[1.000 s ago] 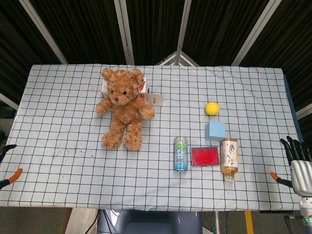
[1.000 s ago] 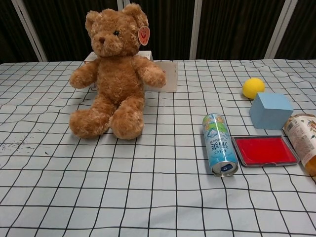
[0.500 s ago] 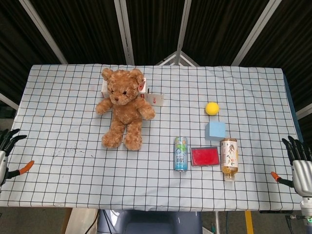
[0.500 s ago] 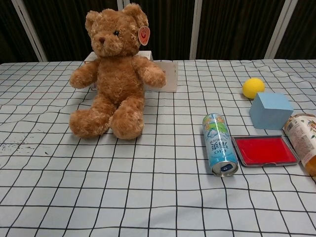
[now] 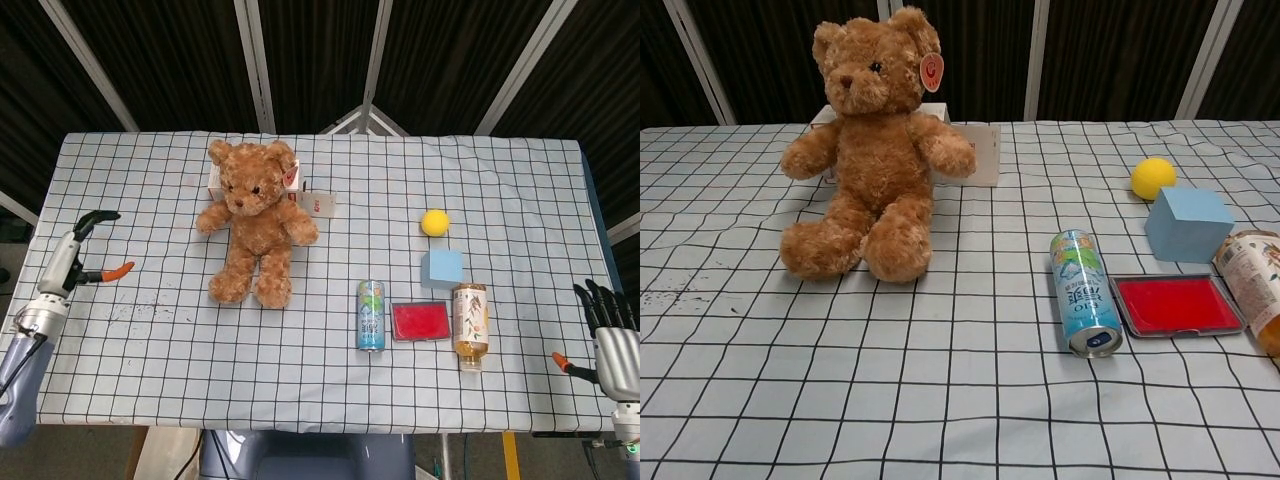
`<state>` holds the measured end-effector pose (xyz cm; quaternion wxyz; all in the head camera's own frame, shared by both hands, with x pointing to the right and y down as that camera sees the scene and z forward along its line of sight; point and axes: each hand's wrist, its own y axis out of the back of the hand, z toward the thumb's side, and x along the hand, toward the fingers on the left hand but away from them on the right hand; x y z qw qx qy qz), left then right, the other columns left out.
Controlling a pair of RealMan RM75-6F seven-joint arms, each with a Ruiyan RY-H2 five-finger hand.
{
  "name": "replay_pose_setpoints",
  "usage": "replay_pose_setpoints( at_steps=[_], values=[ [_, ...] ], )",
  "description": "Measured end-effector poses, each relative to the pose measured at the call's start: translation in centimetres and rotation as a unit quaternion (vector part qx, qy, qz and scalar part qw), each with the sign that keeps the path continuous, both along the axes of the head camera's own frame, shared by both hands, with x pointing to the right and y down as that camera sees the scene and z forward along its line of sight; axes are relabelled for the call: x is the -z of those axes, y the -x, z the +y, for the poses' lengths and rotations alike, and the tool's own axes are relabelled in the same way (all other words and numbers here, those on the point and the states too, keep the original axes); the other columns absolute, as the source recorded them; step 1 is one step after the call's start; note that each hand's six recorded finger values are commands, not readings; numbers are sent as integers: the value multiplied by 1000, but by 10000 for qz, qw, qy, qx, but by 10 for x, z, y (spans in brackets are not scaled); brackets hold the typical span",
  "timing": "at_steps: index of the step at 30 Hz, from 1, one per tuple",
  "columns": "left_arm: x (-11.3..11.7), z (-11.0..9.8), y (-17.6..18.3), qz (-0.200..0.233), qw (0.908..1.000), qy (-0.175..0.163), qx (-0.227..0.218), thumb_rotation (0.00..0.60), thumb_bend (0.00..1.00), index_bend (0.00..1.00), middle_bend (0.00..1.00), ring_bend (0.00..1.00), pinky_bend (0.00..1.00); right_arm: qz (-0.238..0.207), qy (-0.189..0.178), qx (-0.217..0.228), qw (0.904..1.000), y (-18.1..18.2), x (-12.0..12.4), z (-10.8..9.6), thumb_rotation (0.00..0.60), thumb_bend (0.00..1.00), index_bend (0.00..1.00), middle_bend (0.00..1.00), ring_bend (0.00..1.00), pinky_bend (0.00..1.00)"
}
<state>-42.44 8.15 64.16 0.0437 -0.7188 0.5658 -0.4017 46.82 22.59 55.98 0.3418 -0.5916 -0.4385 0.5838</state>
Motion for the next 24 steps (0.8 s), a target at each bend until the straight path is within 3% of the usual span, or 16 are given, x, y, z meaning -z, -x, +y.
replay_pose_setpoints(
  at_steps=[4, 8, 24],
  values=[
    [-32, -16, -22, 319, 9988, 217, 296, 600, 297, 244, 172, 0, 0, 5, -4, -45, 10000, -2, 0, 0, 600, 131, 55, 16, 0, 0],
    [-48, -23, -39, 383, 9983, 225, 383, 600, 297, 249, 167, 0, 0, -18, 11, -43, 10000, -2, 0, 0, 600, 130, 55, 15, 0, 0],
    [-88, -24, -73, 507, 9956, 685, 400, 600, 297, 246, 131, 0, 0, -53, 44, -47, 10000, -2, 0, 0, 600, 130, 55, 16, 0, 0]
  ],
)
